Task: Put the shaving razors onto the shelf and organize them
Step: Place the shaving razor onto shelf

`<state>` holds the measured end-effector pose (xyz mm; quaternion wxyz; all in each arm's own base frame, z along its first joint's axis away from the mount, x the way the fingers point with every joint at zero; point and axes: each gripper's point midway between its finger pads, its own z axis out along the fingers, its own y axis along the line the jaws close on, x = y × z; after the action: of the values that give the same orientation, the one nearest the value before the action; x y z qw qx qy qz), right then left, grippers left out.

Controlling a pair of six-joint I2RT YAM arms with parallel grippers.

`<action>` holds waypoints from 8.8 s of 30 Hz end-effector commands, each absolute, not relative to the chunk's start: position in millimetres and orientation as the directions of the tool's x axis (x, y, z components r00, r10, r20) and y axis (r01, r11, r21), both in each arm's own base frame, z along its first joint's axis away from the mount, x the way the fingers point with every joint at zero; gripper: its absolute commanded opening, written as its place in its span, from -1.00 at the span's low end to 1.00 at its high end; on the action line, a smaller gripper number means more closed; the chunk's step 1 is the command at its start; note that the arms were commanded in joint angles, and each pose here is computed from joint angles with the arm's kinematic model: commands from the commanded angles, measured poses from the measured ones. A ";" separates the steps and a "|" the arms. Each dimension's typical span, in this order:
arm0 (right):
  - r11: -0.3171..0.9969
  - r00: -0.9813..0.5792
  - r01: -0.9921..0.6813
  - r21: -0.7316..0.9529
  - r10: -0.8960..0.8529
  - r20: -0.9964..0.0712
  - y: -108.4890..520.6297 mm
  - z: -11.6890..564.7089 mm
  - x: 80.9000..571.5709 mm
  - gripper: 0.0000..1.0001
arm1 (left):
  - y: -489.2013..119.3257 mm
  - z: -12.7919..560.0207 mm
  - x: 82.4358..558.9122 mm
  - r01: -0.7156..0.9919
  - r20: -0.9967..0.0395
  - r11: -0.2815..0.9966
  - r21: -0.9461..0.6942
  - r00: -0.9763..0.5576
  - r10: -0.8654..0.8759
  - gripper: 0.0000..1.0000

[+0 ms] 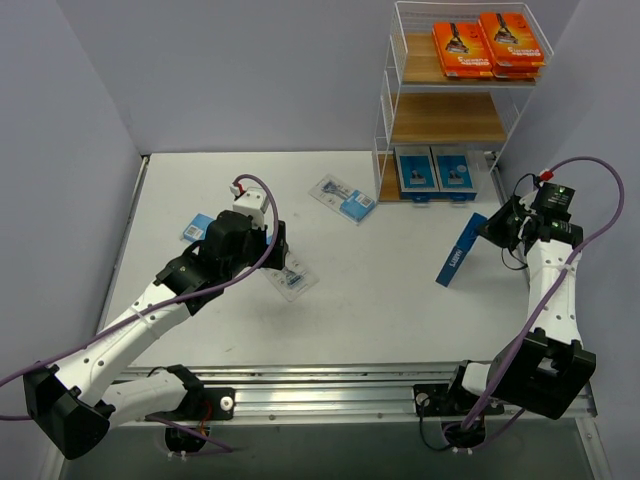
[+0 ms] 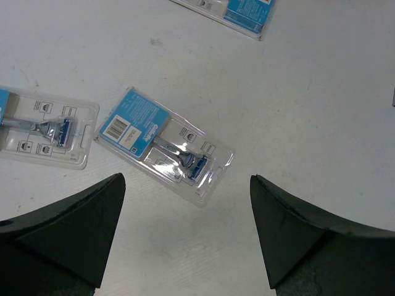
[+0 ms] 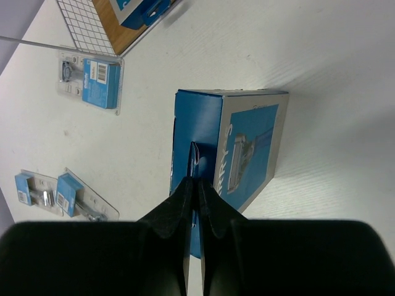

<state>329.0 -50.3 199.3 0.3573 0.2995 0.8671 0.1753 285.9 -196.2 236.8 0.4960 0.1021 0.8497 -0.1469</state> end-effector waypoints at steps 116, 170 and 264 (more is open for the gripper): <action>0.770 -0.630 0.239 0.592 0.587 -0.508 5.6 238.8 376.0 -1.00 | -197.6 262.0 280.9 0.342 -0.909 0.925 -0.164 -0.416 -0.007 0.83; 0.333 -0.245 -0.368 0.868 0.866 -0.435 5.5 309.1 460.2 -1.00 | -199.6 231.0 297.3 0.299 -0.878 0.950 -0.095 -0.475 0.061 0.83; -0.029 0.583 0.300 0.954 0.797 -0.159 -115.3 125.3 470.5 -1.00 | -203.3 207.0 303.9 0.295 -0.843 0.952 -0.079 -0.529 0.094 0.82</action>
<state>459.5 -100.8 99.3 0.5396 0.6775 0.4506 0.2162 298.1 -196.4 193.6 0.4579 0.1169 0.8767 -0.0901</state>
